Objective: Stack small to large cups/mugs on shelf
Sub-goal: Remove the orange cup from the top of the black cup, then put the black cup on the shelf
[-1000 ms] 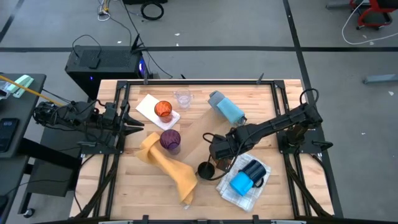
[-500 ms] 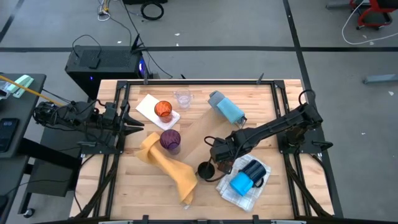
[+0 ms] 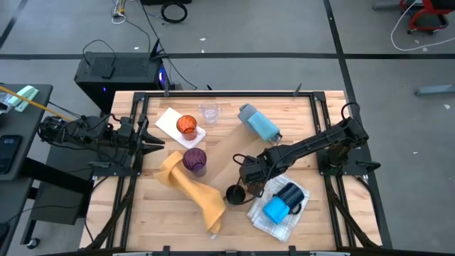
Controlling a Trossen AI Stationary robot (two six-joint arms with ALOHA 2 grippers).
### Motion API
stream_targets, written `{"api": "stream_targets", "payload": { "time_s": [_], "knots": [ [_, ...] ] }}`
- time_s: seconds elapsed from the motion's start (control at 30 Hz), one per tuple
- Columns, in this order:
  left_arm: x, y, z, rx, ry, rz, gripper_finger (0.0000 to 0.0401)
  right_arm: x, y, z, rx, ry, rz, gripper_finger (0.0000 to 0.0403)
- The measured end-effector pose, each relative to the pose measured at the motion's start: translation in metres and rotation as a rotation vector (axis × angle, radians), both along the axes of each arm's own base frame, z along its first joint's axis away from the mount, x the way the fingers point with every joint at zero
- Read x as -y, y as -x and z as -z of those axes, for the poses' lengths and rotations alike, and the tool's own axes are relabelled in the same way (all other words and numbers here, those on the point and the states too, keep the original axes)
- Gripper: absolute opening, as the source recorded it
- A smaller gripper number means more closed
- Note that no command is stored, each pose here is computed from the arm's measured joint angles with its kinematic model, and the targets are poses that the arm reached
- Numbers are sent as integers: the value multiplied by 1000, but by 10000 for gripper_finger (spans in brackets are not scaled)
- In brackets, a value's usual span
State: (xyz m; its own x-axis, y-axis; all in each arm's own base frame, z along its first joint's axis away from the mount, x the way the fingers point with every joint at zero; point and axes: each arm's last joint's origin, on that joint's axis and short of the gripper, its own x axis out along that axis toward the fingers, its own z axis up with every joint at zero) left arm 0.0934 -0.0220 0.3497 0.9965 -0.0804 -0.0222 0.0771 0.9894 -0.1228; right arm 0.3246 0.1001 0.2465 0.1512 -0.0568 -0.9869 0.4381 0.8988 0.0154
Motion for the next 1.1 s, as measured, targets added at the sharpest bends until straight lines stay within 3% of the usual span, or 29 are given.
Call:
{"api": "stream_targets", "payload": {
  "time_s": [0.5,1.1],
  "knots": [
    [0,0,0,0,0,0,67,8,-3,0,8,-4,0,7],
    [0,0,0,-1,0,0,73,4,-2,-10,-9,-48,10,102]
  ]
}}
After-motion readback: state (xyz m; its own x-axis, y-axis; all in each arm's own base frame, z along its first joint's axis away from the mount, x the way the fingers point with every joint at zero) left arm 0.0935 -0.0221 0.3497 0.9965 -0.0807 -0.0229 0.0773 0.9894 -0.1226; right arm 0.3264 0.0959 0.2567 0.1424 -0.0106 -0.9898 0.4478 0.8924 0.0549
